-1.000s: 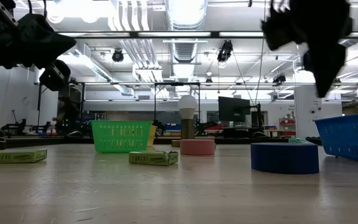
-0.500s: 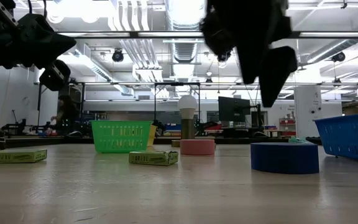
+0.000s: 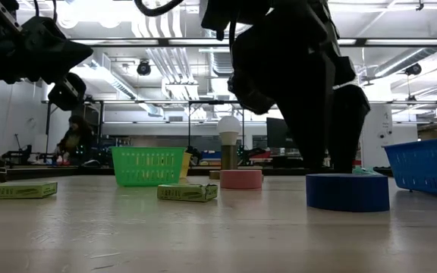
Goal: Pick and place Stapler, Stapler remover, tape
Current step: Put the blue tape into the blue bin
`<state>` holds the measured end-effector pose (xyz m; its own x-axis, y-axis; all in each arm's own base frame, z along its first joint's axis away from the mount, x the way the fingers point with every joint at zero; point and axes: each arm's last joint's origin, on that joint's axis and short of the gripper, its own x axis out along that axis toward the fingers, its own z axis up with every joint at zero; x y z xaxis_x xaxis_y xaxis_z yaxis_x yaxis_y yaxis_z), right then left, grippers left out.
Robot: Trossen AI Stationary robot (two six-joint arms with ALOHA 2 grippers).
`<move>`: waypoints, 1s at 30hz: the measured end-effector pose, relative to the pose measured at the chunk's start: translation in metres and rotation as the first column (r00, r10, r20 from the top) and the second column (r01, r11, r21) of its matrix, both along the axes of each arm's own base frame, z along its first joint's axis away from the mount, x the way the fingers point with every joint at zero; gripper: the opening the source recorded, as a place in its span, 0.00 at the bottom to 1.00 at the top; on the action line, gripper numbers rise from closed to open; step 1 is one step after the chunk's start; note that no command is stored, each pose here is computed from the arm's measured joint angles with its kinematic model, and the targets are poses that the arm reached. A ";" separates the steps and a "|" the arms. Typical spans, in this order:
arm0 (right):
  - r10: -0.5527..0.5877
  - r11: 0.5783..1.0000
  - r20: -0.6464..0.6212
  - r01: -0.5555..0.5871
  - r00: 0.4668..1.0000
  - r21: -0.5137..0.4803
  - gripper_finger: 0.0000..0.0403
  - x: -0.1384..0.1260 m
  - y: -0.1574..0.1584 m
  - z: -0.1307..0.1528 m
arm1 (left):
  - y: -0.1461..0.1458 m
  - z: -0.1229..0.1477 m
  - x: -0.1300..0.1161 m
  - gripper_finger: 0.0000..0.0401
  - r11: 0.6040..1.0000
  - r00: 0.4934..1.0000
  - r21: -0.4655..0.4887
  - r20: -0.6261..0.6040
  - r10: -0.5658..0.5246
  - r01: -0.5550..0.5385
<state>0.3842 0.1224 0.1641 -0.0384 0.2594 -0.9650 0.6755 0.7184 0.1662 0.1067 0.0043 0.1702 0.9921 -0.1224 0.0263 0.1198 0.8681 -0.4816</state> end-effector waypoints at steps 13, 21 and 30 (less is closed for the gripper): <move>0.005 1.000 -0.030 -0.006 1.000 -0.010 0.89 0.001 0.009 -0.018 | 0.000 0.000 0.000 0.06 1.000 1.000 0.000 -0.002 0.000 0.000; -0.006 1.000 -0.028 0.006 1.000 -0.024 0.72 0.001 0.009 -0.018 | 0.000 0.000 0.000 0.06 1.000 1.000 0.000 -0.001 0.000 0.000; -0.022 1.000 -0.026 0.022 0.999 -0.003 0.67 -0.001 0.009 -0.009 | 0.000 0.000 0.000 0.06 1.000 1.000 0.000 0.000 0.000 0.000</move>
